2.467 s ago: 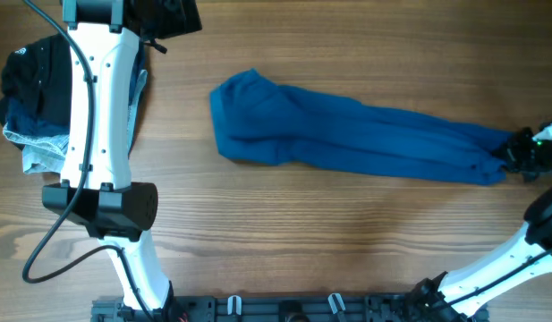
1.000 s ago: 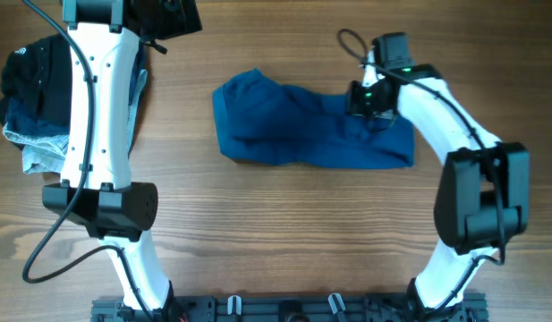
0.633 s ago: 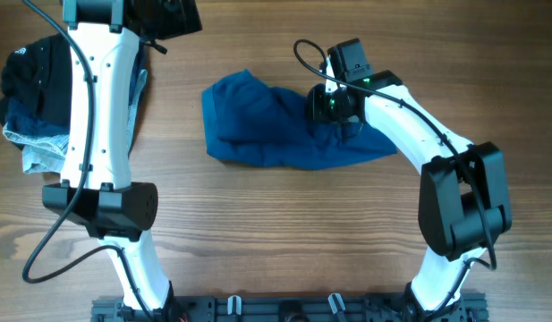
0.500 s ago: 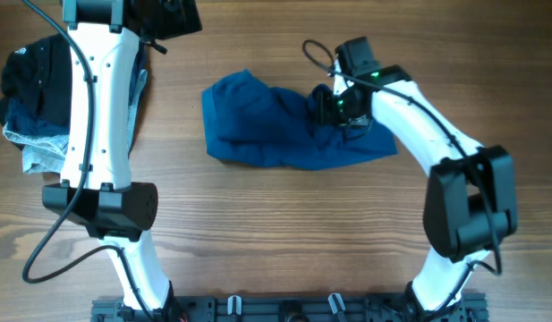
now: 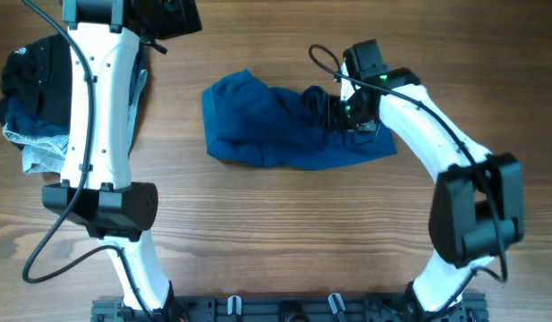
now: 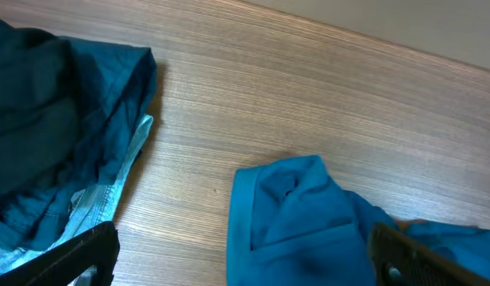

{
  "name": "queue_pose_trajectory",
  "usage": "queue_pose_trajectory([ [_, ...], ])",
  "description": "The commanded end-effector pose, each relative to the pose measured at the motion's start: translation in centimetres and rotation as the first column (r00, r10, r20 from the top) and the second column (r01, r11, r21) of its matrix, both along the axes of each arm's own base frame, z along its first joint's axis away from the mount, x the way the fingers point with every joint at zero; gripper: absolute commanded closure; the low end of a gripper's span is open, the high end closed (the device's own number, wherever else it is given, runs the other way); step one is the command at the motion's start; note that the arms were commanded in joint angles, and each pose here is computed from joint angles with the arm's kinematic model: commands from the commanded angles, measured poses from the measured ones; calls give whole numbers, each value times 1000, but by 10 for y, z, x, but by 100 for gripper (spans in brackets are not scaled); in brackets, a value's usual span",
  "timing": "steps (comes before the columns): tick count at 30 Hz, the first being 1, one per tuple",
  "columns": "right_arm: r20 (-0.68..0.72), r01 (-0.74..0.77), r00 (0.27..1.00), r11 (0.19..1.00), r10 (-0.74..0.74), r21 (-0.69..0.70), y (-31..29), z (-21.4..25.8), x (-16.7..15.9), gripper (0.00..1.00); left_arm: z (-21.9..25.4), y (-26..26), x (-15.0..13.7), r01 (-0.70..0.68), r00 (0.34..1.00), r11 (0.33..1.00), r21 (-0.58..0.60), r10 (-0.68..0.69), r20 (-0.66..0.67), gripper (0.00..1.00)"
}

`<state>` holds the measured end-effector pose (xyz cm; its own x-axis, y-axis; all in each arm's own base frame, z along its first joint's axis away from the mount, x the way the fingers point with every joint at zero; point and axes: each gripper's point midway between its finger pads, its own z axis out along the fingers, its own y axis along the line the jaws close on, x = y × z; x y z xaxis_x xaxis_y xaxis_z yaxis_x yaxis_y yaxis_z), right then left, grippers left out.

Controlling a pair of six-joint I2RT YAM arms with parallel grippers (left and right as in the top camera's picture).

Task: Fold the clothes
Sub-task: 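Fold the strip's right end leftward over the middle with the right gripper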

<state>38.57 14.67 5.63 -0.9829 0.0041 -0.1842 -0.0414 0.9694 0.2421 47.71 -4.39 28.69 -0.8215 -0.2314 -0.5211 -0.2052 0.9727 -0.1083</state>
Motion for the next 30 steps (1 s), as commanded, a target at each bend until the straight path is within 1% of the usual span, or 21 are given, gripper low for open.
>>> queue_pose_trajectory([
  [1,-19,-4,1000,1000,4,-8,1,-11,-2,56,-1,6,1,-22,1000,1000,6,22,0,0],
  [3,-12,-4,1000,1000,4,-6,2,-10,-1,64,-1,6,1,-22,1000,1000,6,22,-1,0],
  [6,-14,-20,1000,1000,20,6,6,-10,-2,73,-1,6,1,-22,1000,1000,6,22,0,0],
  [7,-15,-58,998,998,58,33,13,-9,-5,87,-1,6,1,-22,1000,1000,6,22,0,0],
  [8,-17,-96,995,993,97,68,21,-7,-8,96,-1,6,1,-22,1000,1000,6,22,0,0],
  [10,-19,-138,990,983,142,118,34,-4,-13,96,-1,6,1,-22,1000,1000,6,22,-1,0],
  [13,-13,-169,985,976,173,135,46,1,-19,96,-1,6,1,-22,1000,1000,6,22,0,0],
  [15,34,-221,975,966,218,136,55,15,-21,96,-1,6,1,-22,1000,1000,6,22,-1,0],
  [17,83,-233,971,963,224,136,58,34,-21,96,-1,6,1,-22,1000,1000,6,22,0,0],
  [19,105,-238,969,961,225,139,59,43,-21,96,-1,6,1,-22,1000,1000,6,22,0,0],
  [21,104,-254,965,957,241,138,64,43,-25,96,-1,6,1,-22,1000,1000,6,22,0,0],
  [27,107,-367,929,921,355,129,99,33,-43,96,-1,6,1,-22,1000,1000,6,22,0,0],
  [30,109,-391,918,917,382,76,109,25,-47,96,-1,6,1,-22,1000,1000,6,22,0,0],
])
